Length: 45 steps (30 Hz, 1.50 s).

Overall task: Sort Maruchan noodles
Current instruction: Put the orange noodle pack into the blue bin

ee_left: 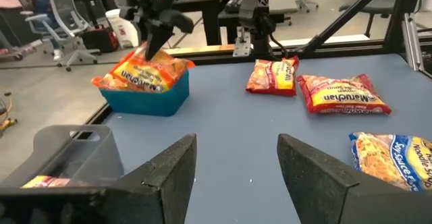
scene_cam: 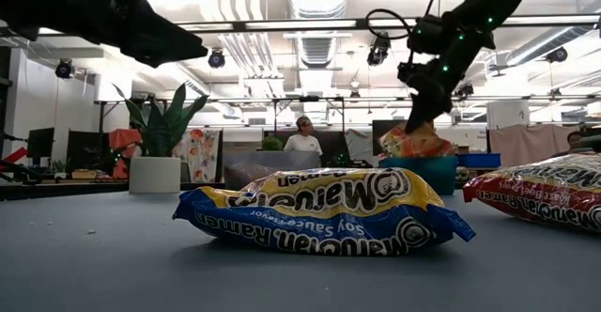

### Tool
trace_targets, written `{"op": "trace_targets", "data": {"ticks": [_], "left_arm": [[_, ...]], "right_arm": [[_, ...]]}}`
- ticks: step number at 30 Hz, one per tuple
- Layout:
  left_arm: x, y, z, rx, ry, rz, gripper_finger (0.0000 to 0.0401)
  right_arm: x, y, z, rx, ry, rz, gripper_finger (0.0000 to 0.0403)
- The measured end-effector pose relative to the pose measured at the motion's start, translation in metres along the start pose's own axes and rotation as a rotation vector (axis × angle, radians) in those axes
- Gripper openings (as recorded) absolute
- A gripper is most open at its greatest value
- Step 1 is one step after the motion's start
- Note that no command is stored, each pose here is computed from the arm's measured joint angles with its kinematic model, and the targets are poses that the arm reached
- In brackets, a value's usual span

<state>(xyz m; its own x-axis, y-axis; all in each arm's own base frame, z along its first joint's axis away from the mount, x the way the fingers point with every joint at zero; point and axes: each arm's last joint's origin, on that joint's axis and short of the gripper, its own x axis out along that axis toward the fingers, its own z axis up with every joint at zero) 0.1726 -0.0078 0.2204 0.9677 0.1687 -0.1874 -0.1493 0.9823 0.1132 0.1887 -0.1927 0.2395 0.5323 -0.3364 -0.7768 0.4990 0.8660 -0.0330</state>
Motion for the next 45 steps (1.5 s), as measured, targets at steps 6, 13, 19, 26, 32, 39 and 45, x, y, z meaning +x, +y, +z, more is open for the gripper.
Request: {"op": "trace_targets", "data": {"ticks": [6, 13, 19, 26, 32, 39, 45], "left_arm": [[0.004, -0.001, 0.002, 0.004, -0.003, 0.000, 0.0191], [0.007, -0.002, 0.001, 0.004, 0.000, 0.000, 0.0191], [0.010, -0.003, 0.000, 0.004, 0.000, 0.000, 0.0191], [0.012, -0.003, -0.002, 0.007, 0.010, 0.000, 0.0191], [0.012, -0.003, -0.002, 0.007, 0.010, 0.000, 0.0191], [0.012, -0.003, -0.002, 0.007, 0.011, 0.000, 0.0191], [0.012, -0.003, -0.003, 0.008, 0.014, -0.001, 0.0191]], "right_arm": [[-0.004, -0.002, 0.010, -0.008, -0.054, -0.026, 0.0086], [-0.010, -0.004, 0.014, 0.015, -0.019, -0.060, 0.0086], [-0.009, -0.002, 0.012, -0.017, -0.003, -0.055, 0.0076], [-0.009, -0.002, 0.011, 0.059, -0.003, -0.054, 0.0110], [-0.010, -0.005, 0.012, 0.069, 0.018, -0.143, 0.0192], [-0.024, -0.004, 0.021, 0.150, 0.010, -0.150, 0.0220], [-0.026, 0.006, 0.019, 0.174, 0.067, -0.117, 0.0170]]}}
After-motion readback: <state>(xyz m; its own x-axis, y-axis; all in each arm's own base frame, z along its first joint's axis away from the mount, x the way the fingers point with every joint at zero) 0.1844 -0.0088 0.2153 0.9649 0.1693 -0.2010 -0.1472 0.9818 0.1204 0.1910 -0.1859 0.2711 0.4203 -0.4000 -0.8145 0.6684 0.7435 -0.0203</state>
